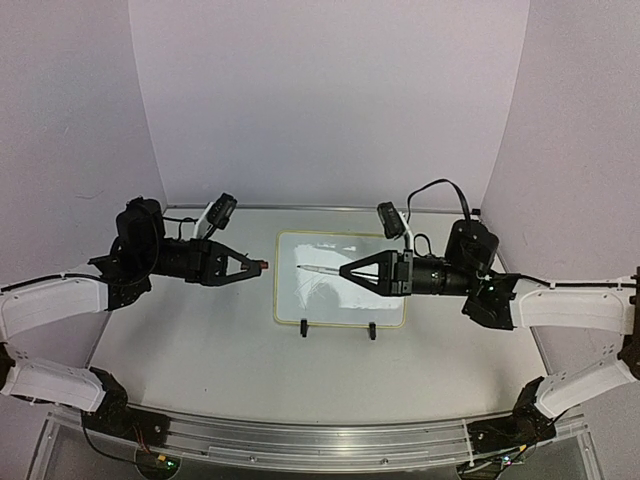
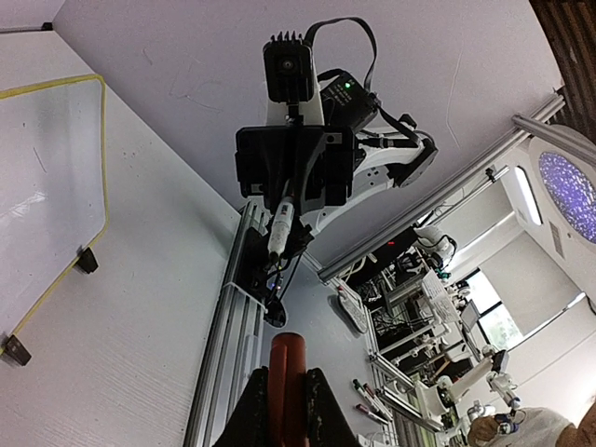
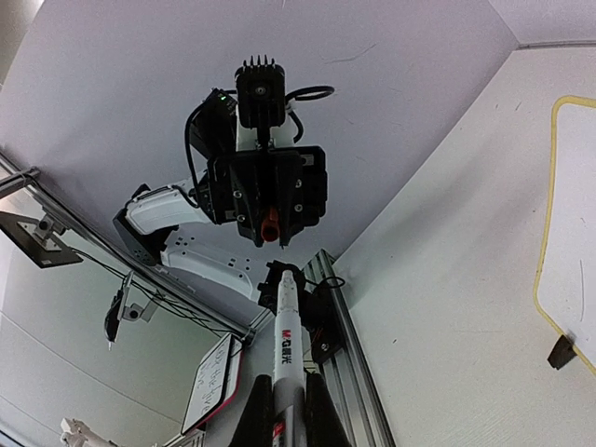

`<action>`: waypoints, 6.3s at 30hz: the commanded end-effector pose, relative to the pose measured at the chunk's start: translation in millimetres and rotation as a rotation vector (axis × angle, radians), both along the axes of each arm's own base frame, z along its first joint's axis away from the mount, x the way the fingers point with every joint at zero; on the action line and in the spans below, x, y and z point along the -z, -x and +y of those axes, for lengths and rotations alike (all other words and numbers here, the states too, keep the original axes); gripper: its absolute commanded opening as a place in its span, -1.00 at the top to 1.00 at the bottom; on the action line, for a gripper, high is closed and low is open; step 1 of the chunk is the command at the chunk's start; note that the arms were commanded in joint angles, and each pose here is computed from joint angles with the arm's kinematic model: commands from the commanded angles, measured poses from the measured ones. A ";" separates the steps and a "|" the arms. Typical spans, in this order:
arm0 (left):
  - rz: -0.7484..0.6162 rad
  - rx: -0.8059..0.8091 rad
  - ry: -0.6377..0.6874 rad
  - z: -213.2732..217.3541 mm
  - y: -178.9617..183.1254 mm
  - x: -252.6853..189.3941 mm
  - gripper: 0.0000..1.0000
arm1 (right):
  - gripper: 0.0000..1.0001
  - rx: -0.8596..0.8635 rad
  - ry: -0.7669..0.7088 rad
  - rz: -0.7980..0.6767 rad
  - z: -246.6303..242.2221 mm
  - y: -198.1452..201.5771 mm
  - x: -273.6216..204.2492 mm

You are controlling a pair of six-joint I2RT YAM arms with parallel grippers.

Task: Write a sentence on the whiteboard
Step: Open the pen cap from the whiteboard marker, then place the pen cap at the center of the board, then hold the whiteboard at the center of the board, then write a sentence on the whiteboard.

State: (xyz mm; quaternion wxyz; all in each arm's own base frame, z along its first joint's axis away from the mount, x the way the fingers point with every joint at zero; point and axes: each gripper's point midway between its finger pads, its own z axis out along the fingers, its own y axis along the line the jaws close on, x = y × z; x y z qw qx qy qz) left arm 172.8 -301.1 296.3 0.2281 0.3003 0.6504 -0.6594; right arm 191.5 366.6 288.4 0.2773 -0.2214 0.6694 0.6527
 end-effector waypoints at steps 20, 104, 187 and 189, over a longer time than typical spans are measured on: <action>0.172 -0.416 -0.750 35.7 -41.2 219.2 1.00 | 1.00 0.433 0.234 -0.137 -78.5 -25.9 10.7; -0.142 -0.072 -0.101 -20.4 -199.0 111.8 0.79 | 1.00 0.421 0.262 -0.147 -57.0 -26.2 20.5; -0.202 -0.090 -0.161 -12.5 -132.8 150.6 1.00 | 1.00 0.545 0.293 -0.154 59.2 -101.7 61.9; -0.202 -0.089 -0.162 -12.6 -132.5 151.0 1.00 | 1.00 0.555 0.293 -0.154 58.8 -104.6 62.0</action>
